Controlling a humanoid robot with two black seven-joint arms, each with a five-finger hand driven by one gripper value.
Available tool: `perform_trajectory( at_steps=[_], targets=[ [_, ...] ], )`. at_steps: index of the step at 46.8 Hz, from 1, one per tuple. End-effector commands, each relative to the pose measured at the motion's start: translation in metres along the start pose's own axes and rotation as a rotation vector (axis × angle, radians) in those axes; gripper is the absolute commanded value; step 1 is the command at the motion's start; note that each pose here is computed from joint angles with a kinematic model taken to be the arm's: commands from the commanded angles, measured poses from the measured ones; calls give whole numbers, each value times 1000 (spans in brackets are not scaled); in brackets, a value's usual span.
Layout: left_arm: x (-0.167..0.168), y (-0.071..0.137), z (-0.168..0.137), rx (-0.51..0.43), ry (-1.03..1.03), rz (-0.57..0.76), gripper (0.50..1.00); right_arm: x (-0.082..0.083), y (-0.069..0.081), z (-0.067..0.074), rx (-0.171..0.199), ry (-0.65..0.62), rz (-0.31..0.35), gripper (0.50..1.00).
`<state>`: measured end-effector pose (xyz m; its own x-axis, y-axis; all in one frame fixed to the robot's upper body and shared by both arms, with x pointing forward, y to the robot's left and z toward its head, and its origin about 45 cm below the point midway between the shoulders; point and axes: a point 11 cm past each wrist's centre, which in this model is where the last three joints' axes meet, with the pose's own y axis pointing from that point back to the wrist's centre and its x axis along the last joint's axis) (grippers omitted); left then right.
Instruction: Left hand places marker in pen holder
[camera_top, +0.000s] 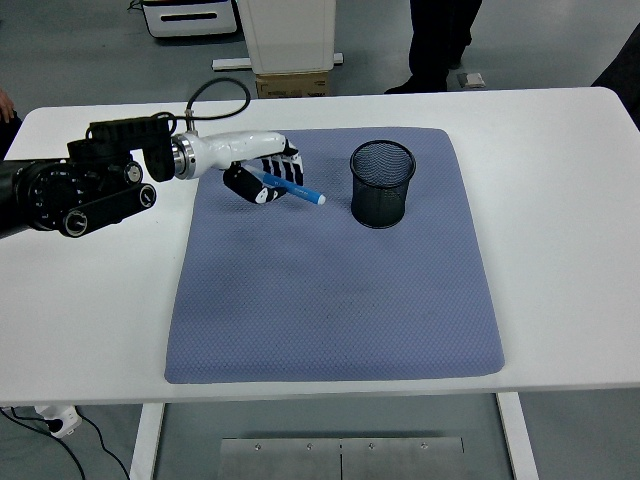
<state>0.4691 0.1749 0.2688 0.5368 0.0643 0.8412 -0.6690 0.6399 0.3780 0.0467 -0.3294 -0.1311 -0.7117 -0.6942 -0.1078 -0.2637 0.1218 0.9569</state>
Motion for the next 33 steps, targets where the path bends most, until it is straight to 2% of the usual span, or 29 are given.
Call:
perform_trajectory(
  at_steps=[1,10,22,33],
  targets=[
    [8,0,3,-6,14,16,500,0,0,0,0,1,1,1000],
    [27,0,11,-17,39,52,500,0,0,0,0,0,1,1000],
    [34,-5,22,-43,88,81,500,0,0,0,0,0,0,1000],
    [40,-19,48,-110,203,124,500,0,0,0,0,1,1,1000]
  ],
)
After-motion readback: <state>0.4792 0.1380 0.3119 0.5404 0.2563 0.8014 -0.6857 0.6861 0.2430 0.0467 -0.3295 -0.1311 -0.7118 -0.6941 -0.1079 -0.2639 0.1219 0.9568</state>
